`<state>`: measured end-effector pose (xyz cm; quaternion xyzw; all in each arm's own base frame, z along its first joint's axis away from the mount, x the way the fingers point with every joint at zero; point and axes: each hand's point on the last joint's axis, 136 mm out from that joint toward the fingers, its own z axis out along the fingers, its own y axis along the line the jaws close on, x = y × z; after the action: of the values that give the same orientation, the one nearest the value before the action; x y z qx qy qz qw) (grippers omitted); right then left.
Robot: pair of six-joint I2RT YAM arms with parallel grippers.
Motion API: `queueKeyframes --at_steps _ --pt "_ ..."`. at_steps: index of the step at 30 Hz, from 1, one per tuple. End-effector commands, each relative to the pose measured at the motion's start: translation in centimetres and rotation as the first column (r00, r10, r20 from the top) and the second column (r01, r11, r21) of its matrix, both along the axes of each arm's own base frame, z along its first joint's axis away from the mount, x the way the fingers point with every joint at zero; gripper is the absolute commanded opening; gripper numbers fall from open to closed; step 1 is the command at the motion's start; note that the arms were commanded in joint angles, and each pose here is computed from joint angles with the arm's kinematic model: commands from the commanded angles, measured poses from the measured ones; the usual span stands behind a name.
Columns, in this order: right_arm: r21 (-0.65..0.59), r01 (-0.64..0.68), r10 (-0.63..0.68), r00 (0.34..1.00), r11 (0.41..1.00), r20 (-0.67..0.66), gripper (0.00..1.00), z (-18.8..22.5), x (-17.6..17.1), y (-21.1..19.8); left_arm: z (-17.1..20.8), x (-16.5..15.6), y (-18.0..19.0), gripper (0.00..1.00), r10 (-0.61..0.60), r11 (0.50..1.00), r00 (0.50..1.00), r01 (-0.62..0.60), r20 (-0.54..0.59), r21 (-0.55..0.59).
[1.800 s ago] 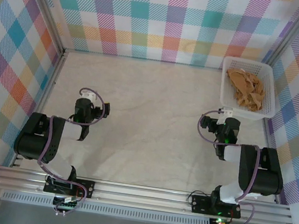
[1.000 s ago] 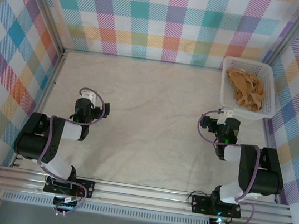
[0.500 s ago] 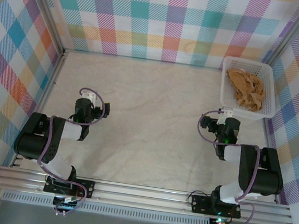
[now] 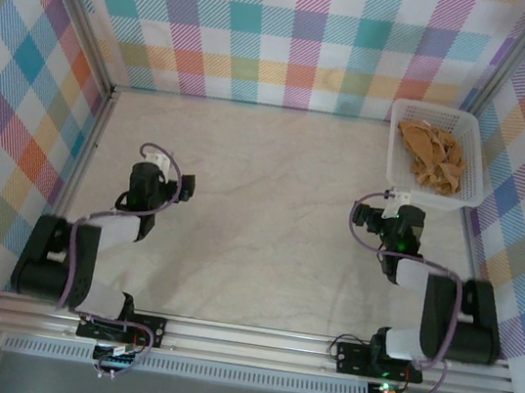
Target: Fold the inside-out t-shirt
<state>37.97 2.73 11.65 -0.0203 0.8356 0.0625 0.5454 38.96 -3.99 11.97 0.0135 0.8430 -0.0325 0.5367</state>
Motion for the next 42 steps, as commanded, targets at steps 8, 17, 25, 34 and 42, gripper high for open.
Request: queueKeyframes --at_steps 8,17,25,34,42 --pt "0.406 0.426 -0.419 0.901 0.809 -0.111 1.0 11.9 1.1 -3.9 6.8 -4.4 -6.4 1.0 -0.274 0.948 0.962 0.273 0.022 -0.164" --pt "0.555 0.472 -0.333 0.88 0.684 -0.338 0.96 8.8 12.5 -1.8 7.4 -3.3 -6.2 1.0 -0.165 0.929 0.983 0.127 -0.082 -0.348" --pt "0.528 0.755 -0.592 0.644 0.389 -0.484 0.92 5.1 17.2 -8.3 10.2 -4.7 -0.8 1.0 0.176 0.908 0.971 -0.224 -0.162 -0.354" --pt "0.504 0.859 -0.653 0.432 0.089 -0.621 0.94 1.1 18.9 -14.0 9.3 -7.0 2.6 1.0 0.343 0.878 0.915 -0.393 -0.214 -0.274" --pt "0.484 0.874 -0.631 0.353 -0.04 -0.691 0.83 -3.0 21.8 -16.0 10.8 -6.7 2.6 1.0 0.339 0.882 0.918 -0.386 -0.204 -0.271"
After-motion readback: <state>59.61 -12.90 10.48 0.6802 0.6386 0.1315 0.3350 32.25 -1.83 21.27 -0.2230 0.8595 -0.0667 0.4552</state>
